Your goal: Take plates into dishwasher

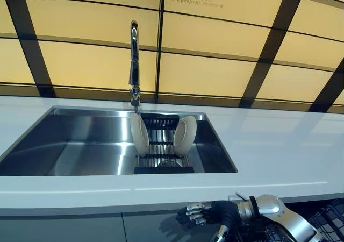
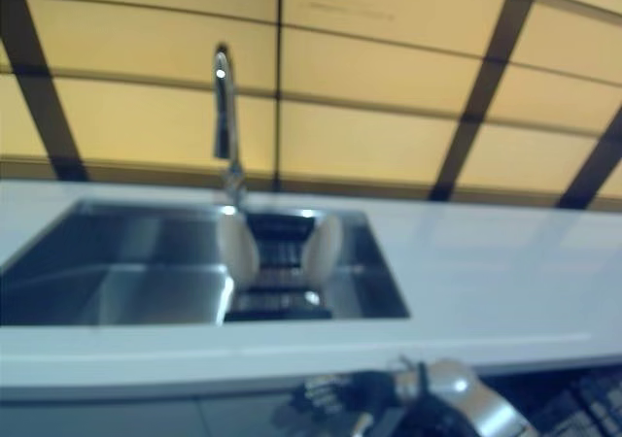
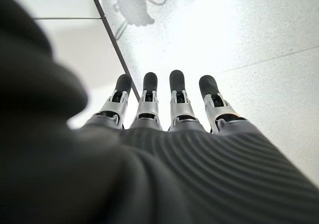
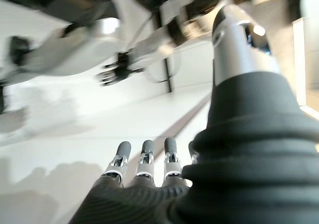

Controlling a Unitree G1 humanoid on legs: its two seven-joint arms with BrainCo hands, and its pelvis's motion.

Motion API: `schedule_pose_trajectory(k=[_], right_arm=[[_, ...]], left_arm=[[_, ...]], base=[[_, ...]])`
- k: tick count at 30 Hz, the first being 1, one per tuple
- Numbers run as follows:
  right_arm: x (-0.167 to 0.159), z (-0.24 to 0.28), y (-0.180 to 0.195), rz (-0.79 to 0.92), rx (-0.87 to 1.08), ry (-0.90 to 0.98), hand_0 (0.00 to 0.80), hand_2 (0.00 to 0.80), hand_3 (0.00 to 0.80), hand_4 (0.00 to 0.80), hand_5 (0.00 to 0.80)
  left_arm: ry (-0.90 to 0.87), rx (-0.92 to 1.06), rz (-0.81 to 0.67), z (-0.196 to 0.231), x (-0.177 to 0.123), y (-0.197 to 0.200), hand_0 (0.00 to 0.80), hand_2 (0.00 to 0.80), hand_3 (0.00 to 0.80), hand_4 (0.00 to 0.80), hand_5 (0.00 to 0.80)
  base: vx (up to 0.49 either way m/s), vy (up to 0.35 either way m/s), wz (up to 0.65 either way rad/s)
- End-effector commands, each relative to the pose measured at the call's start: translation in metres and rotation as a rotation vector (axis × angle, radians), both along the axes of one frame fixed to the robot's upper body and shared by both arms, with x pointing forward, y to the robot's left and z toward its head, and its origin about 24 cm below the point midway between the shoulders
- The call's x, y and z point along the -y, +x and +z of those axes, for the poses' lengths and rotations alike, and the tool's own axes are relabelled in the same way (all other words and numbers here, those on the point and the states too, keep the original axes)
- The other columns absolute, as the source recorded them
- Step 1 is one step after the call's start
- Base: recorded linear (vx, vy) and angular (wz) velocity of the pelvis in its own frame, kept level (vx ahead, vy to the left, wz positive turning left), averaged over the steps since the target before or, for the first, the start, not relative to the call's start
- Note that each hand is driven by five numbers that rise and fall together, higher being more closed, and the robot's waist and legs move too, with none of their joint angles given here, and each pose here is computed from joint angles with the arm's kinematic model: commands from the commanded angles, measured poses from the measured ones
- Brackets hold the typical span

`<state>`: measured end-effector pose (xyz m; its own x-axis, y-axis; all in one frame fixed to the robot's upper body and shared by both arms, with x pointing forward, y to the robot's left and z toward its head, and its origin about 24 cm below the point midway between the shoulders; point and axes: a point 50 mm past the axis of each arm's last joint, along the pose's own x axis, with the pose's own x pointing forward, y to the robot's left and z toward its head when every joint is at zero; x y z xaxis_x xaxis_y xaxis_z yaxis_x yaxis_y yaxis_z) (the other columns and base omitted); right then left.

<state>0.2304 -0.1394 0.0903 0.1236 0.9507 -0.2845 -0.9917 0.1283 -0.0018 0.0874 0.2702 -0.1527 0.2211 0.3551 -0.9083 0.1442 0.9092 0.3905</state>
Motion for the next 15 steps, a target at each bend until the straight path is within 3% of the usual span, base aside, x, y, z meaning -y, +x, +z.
schedule_pose_trajectory(k=[1,9,15], right_arm=[[-0.013,0.045,0.01,0.071,0.076,0.173,0.0,0.0,0.0,0.0,0.0],[-0.03,0.079,0.017,0.13,-0.046,0.425,0.0,0.0,0.0,0.0,0.0],[-0.038,0.105,0.032,0.014,-0.125,0.691,0.0,0.0,0.0,0.0,0.0]], left_arm=[[0.021,-0.015,-0.037,0.0,-0.003,-0.002,0.0,0.0,0.0,0.0,0.0],[0.014,-0.036,-0.066,-0.003,0.001,-0.006,0.0,0.0,0.0,0.0,0.0],[0.005,-0.052,-0.099,-0.005,0.006,-0.008,0.0,0.0,0.0,0.0,0.0]], base=[[0.045,0.026,0.01],[0.02,0.009,0.0],[0.016,0.002,0.01]])
